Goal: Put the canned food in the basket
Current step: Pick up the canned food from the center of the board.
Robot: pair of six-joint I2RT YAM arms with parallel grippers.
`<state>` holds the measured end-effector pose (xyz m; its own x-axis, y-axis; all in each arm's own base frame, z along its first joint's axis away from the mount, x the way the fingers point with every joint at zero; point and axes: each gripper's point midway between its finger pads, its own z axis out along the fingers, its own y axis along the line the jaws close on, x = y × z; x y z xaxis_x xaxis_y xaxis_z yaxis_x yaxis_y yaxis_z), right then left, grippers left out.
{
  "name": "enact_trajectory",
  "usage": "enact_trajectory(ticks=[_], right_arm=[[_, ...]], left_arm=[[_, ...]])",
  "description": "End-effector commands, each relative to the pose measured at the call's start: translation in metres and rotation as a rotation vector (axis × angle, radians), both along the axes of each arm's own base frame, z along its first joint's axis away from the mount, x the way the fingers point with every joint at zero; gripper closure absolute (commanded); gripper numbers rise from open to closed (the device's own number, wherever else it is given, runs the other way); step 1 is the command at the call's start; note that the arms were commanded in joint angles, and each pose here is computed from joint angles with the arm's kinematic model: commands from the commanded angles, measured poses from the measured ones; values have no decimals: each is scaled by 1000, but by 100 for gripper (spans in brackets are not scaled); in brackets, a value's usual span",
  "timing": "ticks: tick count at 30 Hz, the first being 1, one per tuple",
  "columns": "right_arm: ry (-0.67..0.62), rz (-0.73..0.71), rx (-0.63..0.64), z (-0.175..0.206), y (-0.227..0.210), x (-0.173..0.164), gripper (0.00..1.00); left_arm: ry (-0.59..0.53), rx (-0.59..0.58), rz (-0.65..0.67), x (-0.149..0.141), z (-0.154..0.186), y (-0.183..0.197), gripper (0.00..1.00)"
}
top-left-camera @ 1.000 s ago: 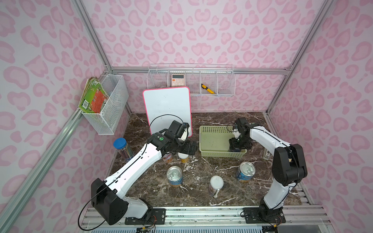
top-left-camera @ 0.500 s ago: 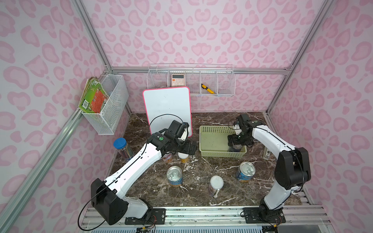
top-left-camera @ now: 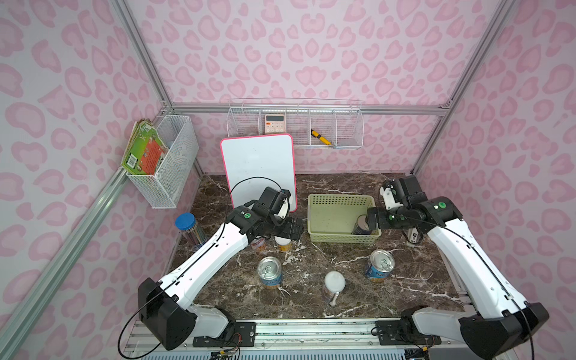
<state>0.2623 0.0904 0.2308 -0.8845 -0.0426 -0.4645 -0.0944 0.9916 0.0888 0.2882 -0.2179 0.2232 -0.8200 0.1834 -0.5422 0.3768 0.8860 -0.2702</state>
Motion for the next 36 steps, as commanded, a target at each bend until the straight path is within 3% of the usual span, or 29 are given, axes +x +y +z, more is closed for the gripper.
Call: enact_trajectory(ticks=[1, 10, 18, 24, 28, 32, 36], right_arm=[[122, -68, 38, -30, -4, -37, 1], [280, -87, 18, -101, -9, -76, 0], [303, -94, 9, -129, -9, -76, 0], [264, -137, 2, -131, -10, -58, 1], [340, -135, -37, -152, -13, -60, 0], [353, -137, -47, -162, -14, -63, 8], [347, -139, -54, -164, -15, -60, 24]], left_arm=[[-12, -8, -5, 0, 1, 0, 1], [-14, -3, -6, -3, -3, 3, 1], [-5, -3, -2, -5, -6, 3, 1], [-5, 2, 2, -4, -7, 4, 1], [-3, 4, 2, -4, -7, 4, 1], [-2, 9, 2, -5, -7, 5, 1], [-5, 16, 6, -4, -8, 7, 1]])
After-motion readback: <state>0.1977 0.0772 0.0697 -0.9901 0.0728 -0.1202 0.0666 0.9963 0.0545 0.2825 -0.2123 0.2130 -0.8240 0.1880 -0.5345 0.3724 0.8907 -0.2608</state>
